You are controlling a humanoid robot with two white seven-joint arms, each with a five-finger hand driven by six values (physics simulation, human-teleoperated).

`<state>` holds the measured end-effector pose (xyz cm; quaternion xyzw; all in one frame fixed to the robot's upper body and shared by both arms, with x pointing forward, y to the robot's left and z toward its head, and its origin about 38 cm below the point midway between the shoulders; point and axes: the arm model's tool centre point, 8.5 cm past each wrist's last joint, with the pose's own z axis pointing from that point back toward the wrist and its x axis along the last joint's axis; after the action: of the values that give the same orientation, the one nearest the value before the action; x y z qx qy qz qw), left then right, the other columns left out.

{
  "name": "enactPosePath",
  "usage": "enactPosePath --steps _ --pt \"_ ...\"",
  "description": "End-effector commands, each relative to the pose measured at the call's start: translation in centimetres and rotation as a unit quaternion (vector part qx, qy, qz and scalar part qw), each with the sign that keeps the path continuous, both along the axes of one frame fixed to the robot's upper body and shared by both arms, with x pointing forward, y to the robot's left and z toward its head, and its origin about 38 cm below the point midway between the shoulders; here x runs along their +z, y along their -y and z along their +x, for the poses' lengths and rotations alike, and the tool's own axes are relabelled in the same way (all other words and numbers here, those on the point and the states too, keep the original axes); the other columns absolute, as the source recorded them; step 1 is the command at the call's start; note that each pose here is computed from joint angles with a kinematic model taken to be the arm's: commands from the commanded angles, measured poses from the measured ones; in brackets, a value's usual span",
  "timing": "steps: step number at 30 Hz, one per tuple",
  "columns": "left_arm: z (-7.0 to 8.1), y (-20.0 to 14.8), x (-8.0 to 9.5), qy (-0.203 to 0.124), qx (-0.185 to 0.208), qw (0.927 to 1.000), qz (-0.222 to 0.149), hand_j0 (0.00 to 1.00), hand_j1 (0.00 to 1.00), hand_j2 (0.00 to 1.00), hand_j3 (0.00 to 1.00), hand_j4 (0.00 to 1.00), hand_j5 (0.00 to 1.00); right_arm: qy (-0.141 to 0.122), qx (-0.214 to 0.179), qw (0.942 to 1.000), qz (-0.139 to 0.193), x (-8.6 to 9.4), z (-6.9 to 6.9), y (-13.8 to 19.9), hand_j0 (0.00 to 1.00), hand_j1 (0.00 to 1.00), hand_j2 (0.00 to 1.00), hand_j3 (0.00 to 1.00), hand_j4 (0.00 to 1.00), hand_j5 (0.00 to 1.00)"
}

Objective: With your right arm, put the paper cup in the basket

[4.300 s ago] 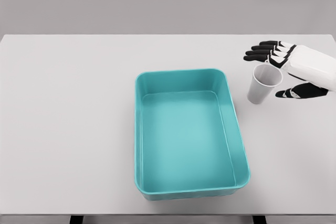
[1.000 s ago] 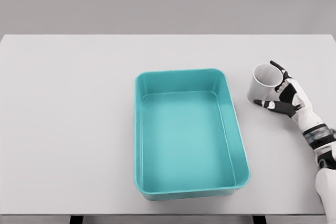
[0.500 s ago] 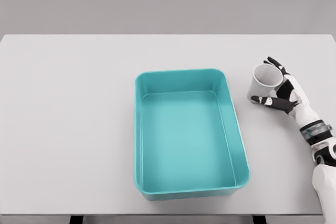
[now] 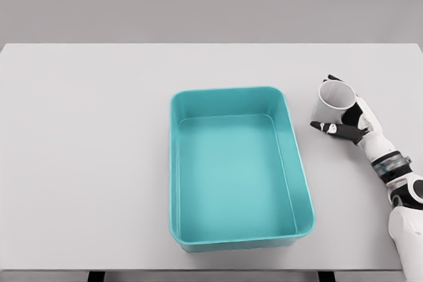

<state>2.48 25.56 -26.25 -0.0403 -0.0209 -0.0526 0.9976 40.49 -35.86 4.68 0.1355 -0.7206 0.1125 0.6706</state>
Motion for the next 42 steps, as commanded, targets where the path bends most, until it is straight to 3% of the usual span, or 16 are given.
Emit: enactPosePath --steps 1,4,11,22,33,42 --pt "0.0 0.0 0.0 0.0 0.0 1.0 0.0 1.0 1.0 1.0 1.0 1.0 1.0 0.001 0.0 1.0 0.002 0.1 0.0 0.0 0.85 0.85 0.85 0.85 0.85 0.85" --pt "0.0 0.0 0.0 0.0 0.0 1.0 0.0 1.0 1.0 1.0 1.0 1.0 1.0 0.001 0.0 1.0 0.002 0.1 0.0 0.0 0.72 0.72 0.72 0.72 0.72 0.72" --pt "0.0 0.0 0.0 0.0 0.0 1.0 0.0 1.0 1.0 1.0 1.0 1.0 1.0 0.006 0.001 1.0 0.001 0.4 0.2 0.0 0.61 0.61 0.61 0.61 0.61 0.61" --pt "0.0 0.0 0.0 0.0 0.0 1.0 0.0 1.0 1.0 1.0 1.0 1.0 1.0 0.013 0.0 0.9999 0.002 0.9 0.3 0.1 0.58 0.58 0.58 0.58 0.58 0.58" --pt "0.0 0.0 0.0 0.0 0.0 1.0 0.0 1.0 1.0 1.0 1.0 1.0 1.0 0.081 0.022 0.9964 -0.016 5.4 0.5 -0.9 0.57 0.57 0.57 0.57 0.57 0.57" --pt "0.0 0.0 0.0 0.0 0.0 1.0 0.0 1.0 1.0 1.0 1.0 1.0 1.0 0.138 0.05 0.9881 -0.046 9.5 -0.6 -1.8 0.57 0.57 0.57 0.57 0.57 0.57"
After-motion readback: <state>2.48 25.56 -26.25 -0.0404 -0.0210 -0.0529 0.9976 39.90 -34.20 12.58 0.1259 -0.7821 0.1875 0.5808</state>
